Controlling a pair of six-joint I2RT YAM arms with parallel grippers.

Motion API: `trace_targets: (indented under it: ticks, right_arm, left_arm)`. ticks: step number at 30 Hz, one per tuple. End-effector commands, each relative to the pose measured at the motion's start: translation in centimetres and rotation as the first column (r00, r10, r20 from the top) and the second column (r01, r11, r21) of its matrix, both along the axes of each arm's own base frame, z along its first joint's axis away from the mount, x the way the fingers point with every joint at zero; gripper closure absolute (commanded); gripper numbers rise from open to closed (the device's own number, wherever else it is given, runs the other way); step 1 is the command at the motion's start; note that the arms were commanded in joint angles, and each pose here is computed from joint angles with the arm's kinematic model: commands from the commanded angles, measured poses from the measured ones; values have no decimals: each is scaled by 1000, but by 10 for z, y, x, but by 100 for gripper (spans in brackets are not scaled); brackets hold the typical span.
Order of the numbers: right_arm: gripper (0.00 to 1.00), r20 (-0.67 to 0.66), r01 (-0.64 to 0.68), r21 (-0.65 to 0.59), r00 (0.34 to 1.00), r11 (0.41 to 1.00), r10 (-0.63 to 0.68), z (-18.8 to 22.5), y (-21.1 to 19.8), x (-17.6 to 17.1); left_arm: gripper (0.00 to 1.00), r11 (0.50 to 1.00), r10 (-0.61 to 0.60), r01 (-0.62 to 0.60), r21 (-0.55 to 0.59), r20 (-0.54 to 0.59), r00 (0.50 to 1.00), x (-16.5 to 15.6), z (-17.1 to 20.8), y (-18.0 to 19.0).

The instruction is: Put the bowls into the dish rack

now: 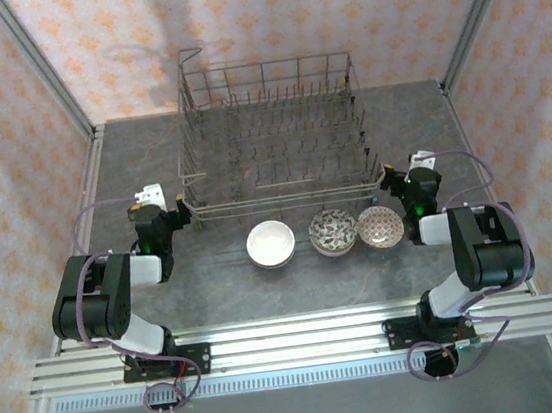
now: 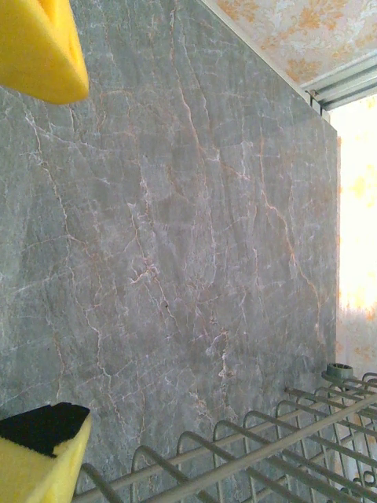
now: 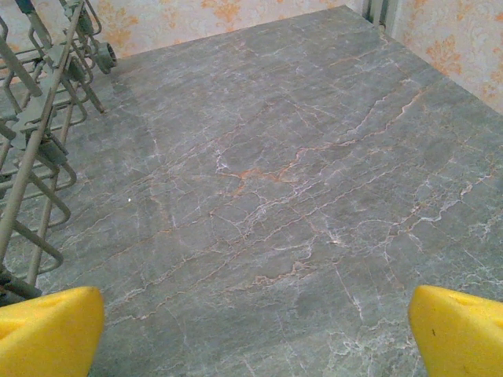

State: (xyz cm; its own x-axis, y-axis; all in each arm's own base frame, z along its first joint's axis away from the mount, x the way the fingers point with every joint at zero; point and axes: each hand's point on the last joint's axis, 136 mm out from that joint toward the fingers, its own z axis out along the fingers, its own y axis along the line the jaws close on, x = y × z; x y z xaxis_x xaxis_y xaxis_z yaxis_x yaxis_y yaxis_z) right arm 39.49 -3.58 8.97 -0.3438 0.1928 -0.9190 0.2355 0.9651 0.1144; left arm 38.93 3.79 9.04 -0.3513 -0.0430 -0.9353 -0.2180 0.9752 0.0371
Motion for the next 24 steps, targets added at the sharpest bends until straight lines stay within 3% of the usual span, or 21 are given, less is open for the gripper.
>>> trace_targets:
  ticks: [1,8,12,18,24]
  right_arm:
    - [1,-11,31,-3,999,1000,-31,14,-1,-2]
    - [1,41,106,-12,994,994,-105,80,-13,-31]
    - [1,-54,78,-5,995,997,-78,105,-8,-55]
    - [5,-143,-14,109,989,994,29,127,16,-84]
    - [13,-305,-103,250,935,963,179,120,54,-101]
  left_arm:
    - [1,1000,10,-9,-9,66,998,-1,16,1]
    - [1,996,88,-85,-22,148,985,-27,71,13]
    - [1,995,92,-88,-41,133,987,-37,114,13]
    - [2,985,-41,59,-161,108,993,-40,163,-18]
    - [6,968,-204,209,-139,49,978,-42,187,-69]
